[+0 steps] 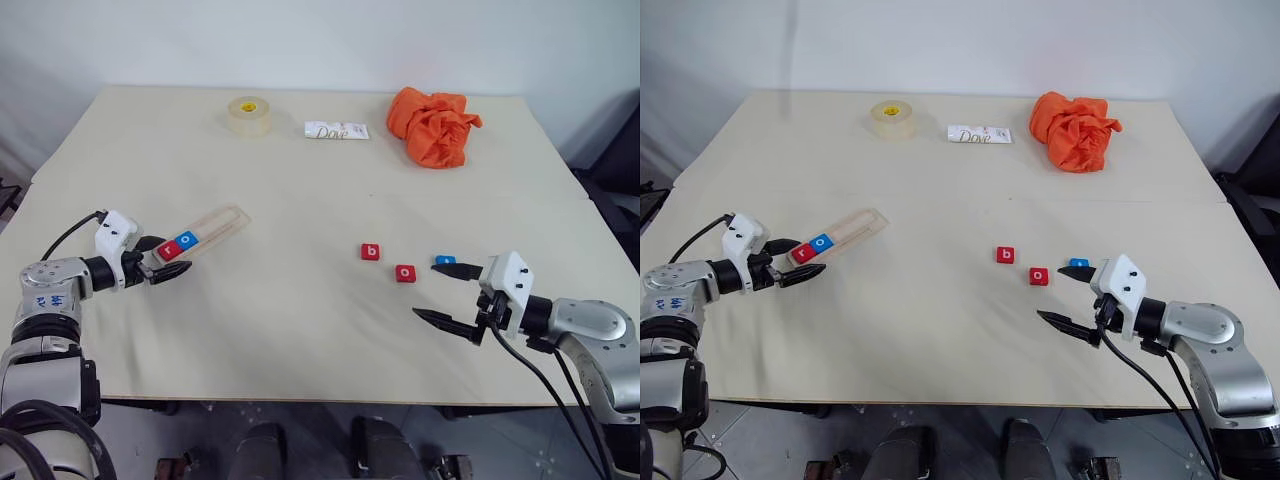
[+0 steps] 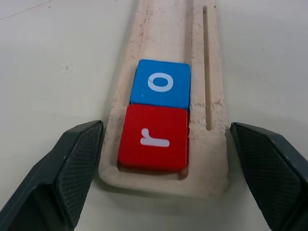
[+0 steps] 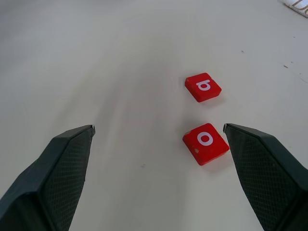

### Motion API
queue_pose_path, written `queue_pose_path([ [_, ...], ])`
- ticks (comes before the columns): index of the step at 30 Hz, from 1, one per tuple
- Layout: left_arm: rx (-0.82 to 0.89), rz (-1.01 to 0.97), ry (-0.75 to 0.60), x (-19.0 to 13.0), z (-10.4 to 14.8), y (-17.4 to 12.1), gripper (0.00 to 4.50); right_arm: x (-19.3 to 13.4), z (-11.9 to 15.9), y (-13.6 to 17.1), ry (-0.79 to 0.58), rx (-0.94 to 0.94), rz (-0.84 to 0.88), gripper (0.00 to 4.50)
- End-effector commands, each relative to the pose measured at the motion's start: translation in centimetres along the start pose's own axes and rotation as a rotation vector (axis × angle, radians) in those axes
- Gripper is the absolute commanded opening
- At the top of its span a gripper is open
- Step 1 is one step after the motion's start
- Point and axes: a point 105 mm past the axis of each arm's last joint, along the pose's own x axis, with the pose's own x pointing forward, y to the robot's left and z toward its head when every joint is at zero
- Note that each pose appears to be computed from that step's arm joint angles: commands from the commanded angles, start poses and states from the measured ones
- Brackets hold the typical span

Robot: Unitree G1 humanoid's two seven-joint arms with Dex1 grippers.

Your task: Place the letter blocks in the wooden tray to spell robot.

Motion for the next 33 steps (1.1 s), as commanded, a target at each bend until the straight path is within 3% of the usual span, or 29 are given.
queue_pose_path([
  [1, 0.004, 0.019, 0.029, 0.0, -0.2, 0.3, 4.5, -0.6, 1.0, -0.2, -0.022, -0.029, -0.015, 4.48],
  [6, -0.007, -0.045, 0.11, 0.2, -1.6, -0.6, 4.5, -0.6, 0.9, -0.3, -0.021, -0.032, -0.016, 4.48],
  [11, -0.024, -0.049, 0.134, 0.1, -2.5, -0.9, 3.39, -0.3, 1.1, -0.5, -0.029, -0.042, -0.016, 4.5],
  [16, -0.011, -0.065, 0.101, 0.1, -2.0, -1.0, 3.39, 0.0, 1.1, -0.6, -0.034, -0.046, -0.016, 4.5],
  [25, 0.095, -0.194, 0.006, 0.5, 1.1, -2.4, 3.39, 0.5, 1.3, -1.1, -0.052, -0.054, -0.017, 4.5],
  [33, 0.286, -0.427, -0.083, 1.8, 5.1, -8.5, 3.39, 0.8, 1.0, -2.0, -0.057, -0.064, -0.007, 4.5],
])
